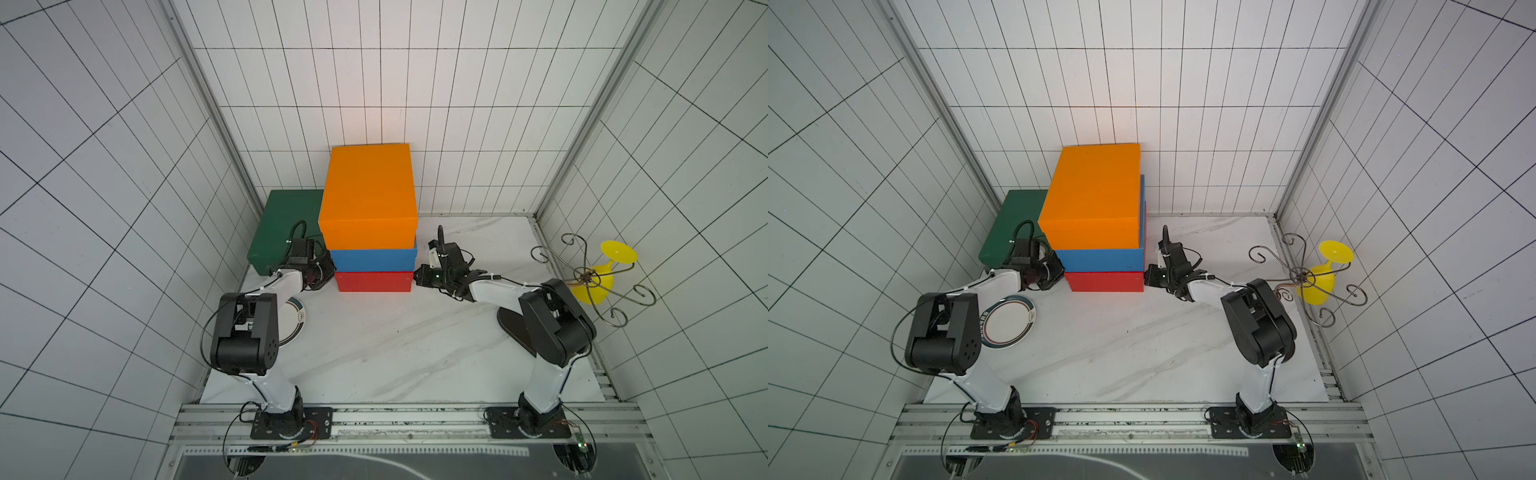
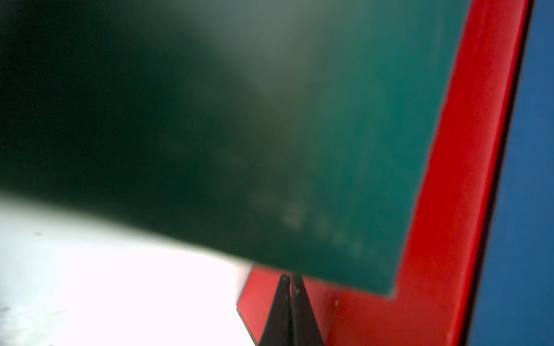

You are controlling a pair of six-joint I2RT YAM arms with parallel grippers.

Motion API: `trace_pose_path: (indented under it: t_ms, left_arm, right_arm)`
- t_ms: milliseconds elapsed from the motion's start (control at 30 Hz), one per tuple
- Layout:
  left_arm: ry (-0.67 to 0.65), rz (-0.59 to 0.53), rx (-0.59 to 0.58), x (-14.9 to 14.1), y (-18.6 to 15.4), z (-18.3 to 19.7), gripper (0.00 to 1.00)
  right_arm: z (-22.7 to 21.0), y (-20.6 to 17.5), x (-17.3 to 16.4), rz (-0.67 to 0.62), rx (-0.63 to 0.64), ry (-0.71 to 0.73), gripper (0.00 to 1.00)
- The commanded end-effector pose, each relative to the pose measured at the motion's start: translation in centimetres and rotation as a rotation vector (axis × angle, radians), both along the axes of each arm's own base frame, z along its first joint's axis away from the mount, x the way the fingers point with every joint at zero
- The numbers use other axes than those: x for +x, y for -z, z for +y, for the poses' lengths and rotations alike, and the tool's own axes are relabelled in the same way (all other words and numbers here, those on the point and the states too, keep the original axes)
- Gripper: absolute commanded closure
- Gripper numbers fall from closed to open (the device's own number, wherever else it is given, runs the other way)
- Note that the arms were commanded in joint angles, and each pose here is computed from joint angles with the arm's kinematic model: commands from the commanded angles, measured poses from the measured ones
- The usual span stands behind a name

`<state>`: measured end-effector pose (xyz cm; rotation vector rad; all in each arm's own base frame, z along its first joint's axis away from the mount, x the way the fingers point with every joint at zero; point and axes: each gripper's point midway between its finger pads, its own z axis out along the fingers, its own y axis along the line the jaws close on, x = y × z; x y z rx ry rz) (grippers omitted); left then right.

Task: Stack the shoeboxes
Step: Move the shoeboxes to the center of the board.

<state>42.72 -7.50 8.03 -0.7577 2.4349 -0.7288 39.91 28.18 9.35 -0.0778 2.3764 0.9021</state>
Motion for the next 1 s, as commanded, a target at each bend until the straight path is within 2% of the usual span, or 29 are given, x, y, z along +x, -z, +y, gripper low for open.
trace_pose_path:
  t_ms: [0, 300, 600, 800, 967]
  left_arm:
    - [0.109, 0.004, -0.054, -0.6, 0.0, -4.9, 1.0]
    - [0.167, 0.002, -0.057, -1.3, 0.0, -8.9, 1.0]
    - [0.208, -0.011, -0.052, -1.0, -0.6, -11.8, 1.0]
    - [0.23, -0.008, -0.062, -0.8, -0.7, -13.0, 1.0]
    - [0.228, -0.026, -0.032, -0.6, -2.0, -12.4, 1.0]
  right_arm:
    - [1.2, -1.5, -2.5, -0.021, 0.084, -0.076, 1.0]
    - [-2.0, -0.5, -4.3, 0.002, 0.068, -0.015, 1.0]
    - [-5.7, -0.3, -4.1, 0.003, 0.026, 0.057, 1.0]
    - [-6.6, -0.8, -4.1, -0.013, -0.008, 0.075, 1.0]
    - [-6.9, -1.1, -4.7, -0.019, -0.021, 0.076, 1.0]
